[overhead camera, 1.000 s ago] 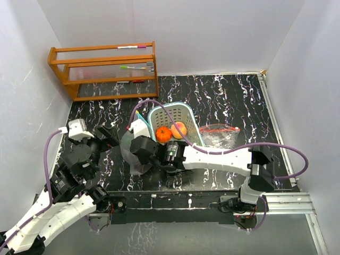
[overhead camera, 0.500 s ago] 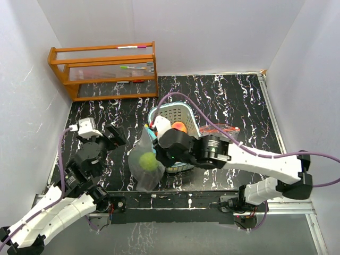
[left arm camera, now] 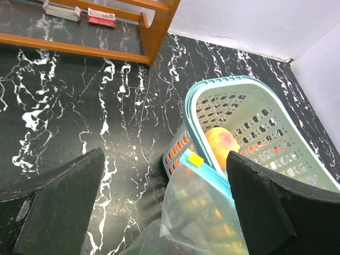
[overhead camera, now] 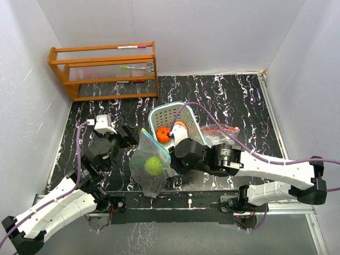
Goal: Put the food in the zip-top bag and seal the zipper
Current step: Move the zipper food storage bag to the center of the board.
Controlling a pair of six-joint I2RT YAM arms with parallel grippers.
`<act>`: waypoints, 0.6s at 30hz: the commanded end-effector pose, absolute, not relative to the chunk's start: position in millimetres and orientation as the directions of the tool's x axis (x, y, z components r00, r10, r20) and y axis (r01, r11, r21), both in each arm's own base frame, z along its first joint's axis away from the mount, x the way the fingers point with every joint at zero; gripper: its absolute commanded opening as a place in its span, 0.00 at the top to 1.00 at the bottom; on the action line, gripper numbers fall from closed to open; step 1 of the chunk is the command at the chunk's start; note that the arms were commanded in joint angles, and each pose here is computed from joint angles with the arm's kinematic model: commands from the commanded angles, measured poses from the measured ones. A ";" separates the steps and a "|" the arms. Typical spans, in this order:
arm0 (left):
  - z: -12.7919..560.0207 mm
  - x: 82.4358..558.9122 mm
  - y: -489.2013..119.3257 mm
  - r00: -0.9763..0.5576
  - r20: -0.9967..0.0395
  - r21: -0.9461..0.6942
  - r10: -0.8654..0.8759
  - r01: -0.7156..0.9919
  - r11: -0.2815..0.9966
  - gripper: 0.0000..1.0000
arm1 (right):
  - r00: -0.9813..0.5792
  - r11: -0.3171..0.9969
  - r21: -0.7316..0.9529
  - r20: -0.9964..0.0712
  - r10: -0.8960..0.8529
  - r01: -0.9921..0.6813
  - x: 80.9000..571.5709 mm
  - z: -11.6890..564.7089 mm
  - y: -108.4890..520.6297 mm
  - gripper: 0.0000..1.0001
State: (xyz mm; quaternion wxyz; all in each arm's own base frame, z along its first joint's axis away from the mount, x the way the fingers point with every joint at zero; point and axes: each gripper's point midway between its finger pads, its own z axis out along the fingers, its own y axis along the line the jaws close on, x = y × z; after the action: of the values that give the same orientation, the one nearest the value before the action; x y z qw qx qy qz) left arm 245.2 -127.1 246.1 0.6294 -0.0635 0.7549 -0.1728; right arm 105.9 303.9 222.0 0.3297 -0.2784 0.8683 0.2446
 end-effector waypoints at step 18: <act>202.7 217.3 -160.3 -0.054 -0.863 -0.466 -0.502 0.471 0.749 0.04 | -0.611 0.751 0.275 -0.763 -0.209 -0.601 114.7 238.9 285.2 0.85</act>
State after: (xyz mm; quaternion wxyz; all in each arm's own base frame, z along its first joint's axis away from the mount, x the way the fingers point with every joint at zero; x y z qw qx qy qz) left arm 221.7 -152.7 175.8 0.6631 -0.0244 0.6796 -0.3127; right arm 108.8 286.6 222.5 0.3470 -0.2555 0.8690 0.2431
